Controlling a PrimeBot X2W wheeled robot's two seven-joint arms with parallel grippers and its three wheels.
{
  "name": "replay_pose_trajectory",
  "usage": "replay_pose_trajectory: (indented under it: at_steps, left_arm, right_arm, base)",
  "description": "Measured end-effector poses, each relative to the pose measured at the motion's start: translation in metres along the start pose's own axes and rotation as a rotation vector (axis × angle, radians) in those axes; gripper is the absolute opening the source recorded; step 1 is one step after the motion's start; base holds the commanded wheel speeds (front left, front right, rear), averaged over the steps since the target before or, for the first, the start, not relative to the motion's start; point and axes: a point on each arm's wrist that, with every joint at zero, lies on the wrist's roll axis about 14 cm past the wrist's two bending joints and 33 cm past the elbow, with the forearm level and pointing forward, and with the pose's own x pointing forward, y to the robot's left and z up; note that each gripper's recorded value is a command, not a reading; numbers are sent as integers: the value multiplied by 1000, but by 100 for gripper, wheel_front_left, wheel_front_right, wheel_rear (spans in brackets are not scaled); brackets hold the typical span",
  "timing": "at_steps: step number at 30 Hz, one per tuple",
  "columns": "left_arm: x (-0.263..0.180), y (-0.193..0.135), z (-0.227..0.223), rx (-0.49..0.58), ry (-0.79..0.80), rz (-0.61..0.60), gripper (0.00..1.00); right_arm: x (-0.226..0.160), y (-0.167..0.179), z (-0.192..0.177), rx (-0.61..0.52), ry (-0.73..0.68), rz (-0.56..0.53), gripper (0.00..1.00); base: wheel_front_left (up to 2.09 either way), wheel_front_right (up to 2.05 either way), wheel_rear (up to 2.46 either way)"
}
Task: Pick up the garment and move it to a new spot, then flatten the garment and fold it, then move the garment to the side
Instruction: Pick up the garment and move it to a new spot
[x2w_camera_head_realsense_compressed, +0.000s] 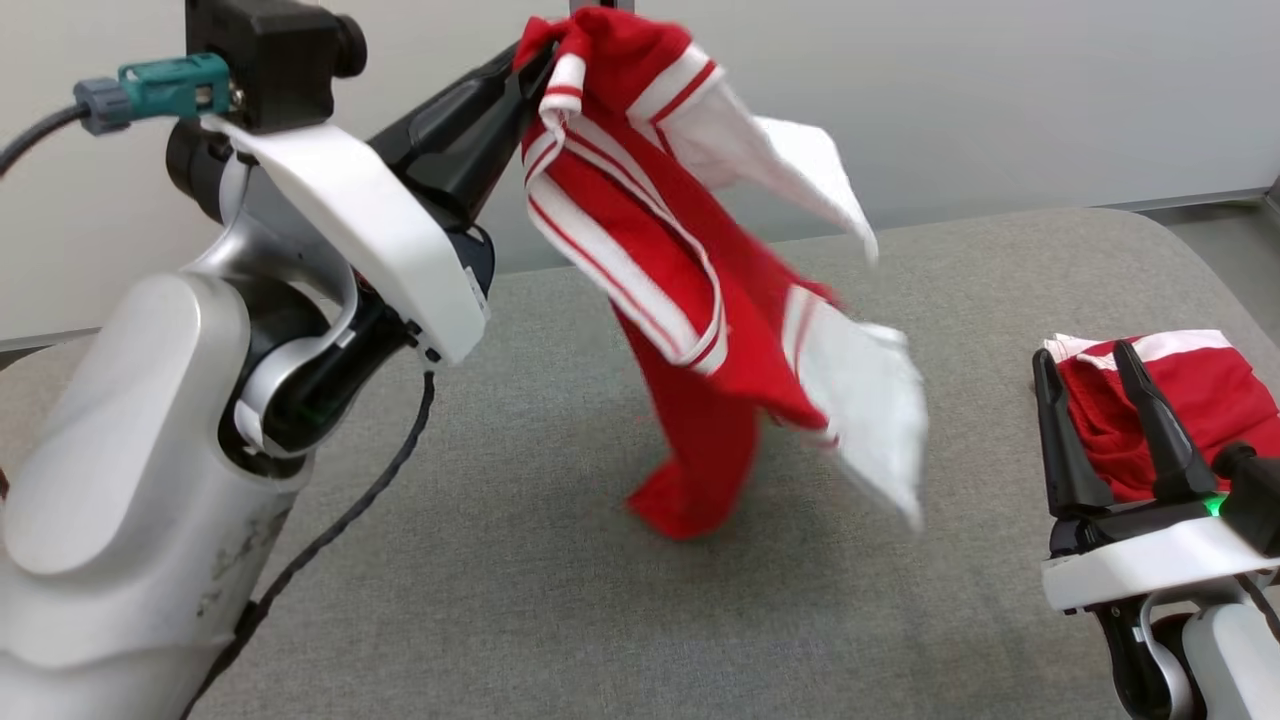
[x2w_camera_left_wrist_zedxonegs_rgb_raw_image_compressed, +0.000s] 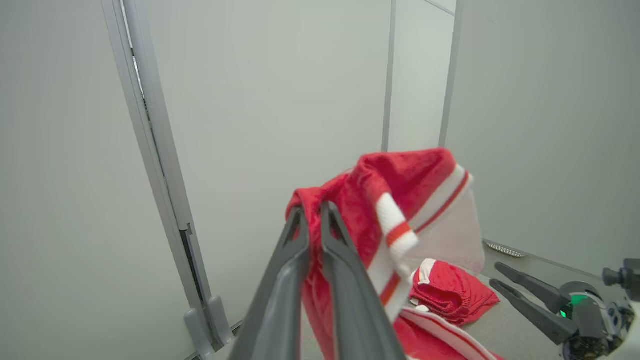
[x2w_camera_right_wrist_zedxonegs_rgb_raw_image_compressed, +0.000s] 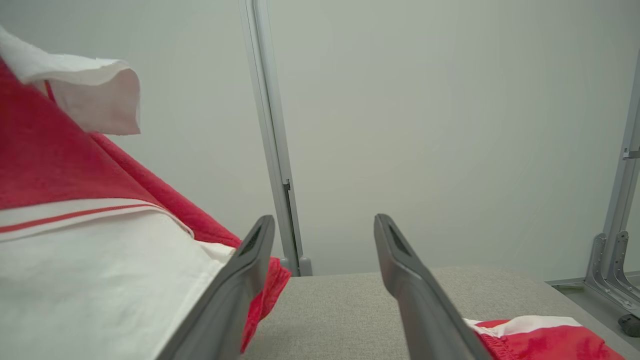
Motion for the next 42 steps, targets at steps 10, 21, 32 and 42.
replay_pose_trajectory:
  at_steps: [10,21,32,42]
  left_arm:
    - [-58,50,-142,-281,240,246,0]
    - [-147,115,-254,-361,433,532,100]
    - [-146,130,-207,-173,248,522,100]
    - [-173,123,-158,-37,32,643,100]
  right_arm:
    - [-2,2,-20,18,52,-1,100]
    - [5,12,-31,24,84,36,100]
    - [-1,28,-43,43,120,76,100]
    - [-5,39,-48,56,136,104,100]
  base:
    - [0,0,0]
    - [0,0,0]
    - [0,0,0]
    - [0,0,0]
